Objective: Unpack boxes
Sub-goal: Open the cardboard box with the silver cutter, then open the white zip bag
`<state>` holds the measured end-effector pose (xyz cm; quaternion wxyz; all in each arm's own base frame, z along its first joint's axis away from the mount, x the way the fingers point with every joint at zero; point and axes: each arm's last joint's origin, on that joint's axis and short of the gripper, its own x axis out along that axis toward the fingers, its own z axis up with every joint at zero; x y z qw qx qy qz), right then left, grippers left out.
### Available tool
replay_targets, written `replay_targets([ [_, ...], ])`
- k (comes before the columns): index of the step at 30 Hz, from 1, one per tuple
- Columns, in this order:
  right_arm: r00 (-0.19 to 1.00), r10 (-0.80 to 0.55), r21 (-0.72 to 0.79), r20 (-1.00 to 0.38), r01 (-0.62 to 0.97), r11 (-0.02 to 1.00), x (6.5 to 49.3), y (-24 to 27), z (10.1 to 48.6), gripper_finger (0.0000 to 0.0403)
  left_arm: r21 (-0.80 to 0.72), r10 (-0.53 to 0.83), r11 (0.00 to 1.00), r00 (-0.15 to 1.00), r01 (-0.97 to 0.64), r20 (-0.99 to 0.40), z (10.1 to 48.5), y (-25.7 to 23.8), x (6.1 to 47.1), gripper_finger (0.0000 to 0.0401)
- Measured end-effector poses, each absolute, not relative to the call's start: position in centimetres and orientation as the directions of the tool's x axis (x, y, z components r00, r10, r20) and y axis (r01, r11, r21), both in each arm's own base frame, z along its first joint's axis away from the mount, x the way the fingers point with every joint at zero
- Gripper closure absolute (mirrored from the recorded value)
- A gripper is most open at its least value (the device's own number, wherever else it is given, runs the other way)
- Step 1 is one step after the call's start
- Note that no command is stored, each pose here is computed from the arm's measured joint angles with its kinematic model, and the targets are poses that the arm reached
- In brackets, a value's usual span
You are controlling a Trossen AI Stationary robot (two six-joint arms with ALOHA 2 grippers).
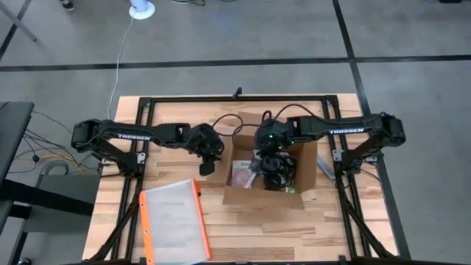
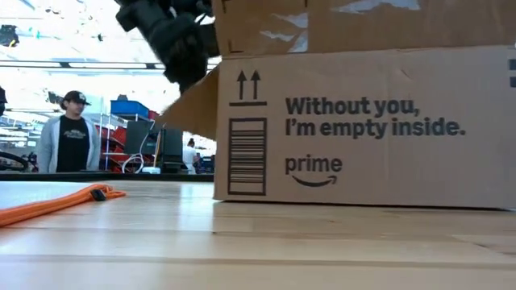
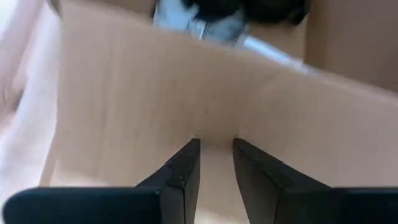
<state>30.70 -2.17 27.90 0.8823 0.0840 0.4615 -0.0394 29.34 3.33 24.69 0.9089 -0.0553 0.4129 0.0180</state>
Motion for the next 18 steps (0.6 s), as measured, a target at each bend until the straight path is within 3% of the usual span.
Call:
replay_targets([
  [7,0.527,0.046,0.137,-0.848,0.134,0.982,30.3,-2.0,27.6,0.0280,-0.071,-0.016,0.995,0.608,-0.066,-0.794,26.7,3.4,29.1,0.0305],
  [12,0.413,0.045,0.104,-0.910,0.120,0.987,29.1,-2.3,27.0,0.0252,-0.083,-0.052,0.995,0.415,-0.056,-0.908,29.8,2.3,27.4,0.0297],
  [18,0.404,0.043,0.060,-0.914,0.029,0.998,29.0,-2.3,27.0,0.0244,-0.093,-0.096,0.995,0.147,0.028,-0.984,31.2,-0.8,24.4,0.0297],
])
